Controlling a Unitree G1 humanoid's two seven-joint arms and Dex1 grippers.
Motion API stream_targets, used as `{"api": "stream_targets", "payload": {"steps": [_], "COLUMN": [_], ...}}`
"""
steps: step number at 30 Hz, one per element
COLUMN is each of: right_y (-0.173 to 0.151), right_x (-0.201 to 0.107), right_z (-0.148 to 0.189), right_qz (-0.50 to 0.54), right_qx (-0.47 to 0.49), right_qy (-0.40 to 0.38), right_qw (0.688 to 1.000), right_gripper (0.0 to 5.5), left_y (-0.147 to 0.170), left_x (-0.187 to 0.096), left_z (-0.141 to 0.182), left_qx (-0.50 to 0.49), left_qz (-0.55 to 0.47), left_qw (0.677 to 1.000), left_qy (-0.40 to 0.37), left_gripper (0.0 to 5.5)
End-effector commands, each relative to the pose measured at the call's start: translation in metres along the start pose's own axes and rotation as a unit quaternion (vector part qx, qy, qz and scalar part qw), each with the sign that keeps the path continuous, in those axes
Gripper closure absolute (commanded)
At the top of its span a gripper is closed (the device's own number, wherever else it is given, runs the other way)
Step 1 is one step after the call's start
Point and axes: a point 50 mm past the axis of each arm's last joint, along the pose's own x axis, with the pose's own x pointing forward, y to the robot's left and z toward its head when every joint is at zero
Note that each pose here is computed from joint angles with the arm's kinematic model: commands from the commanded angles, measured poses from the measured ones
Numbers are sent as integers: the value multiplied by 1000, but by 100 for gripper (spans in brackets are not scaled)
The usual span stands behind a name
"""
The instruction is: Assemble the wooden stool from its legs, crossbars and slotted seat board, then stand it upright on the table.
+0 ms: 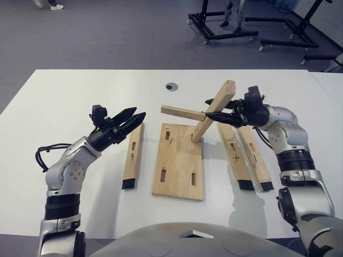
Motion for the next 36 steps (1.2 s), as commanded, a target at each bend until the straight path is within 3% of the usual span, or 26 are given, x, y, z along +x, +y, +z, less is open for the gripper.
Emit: {"api": "stream_targets", "payload": {"steps": [1, 5, 10, 18, 22, 27, 30, 33, 36], "right_y": [-4, -7, -7, -13, 14, 31, 37, 39, 42], "right_x": [-6, -8, -24, -48, -45, -48, -47, -47, -46], "right_z": [-3, 1, 20, 38, 33, 7, 12, 6, -7], "right_qz": [-20, -44, -117, -303, -374, -540, -592, -608, -590], "right_qx": [16, 14, -8, -27, -14, 27, -10, 4, 54], "right_qy": [41, 21, -59, -148, -172, -7, 57, 85, 132], "right_qw": [999, 999, 991, 941, 911, 841, 804, 789, 794], "right_gripper": [298, 213, 113, 113, 113, 113, 113, 113, 113], "left_y": [1, 2, 2, 6, 6, 19, 15, 5, -1], "left_x": [1, 0, -4, -12, -18, -35, -44, -45, -48], "left_z": [-5, -7, -11, -9, -4, 1, -1, -6, -11], "left_qx": [-2, -4, -10, -3, 20, 144, 185, 198, 188], "left_qz": [7, 13, 20, 48, 95, 270, 335, 370, 399], "left_qw": [1000, 1000, 1000, 999, 995, 952, 923, 907, 896], "left_qy": [-1, -4, -5, -8, -17, -15, -25, -43, -60], "left_gripper": [191, 191, 191, 191, 191, 191, 191, 191, 191]}}
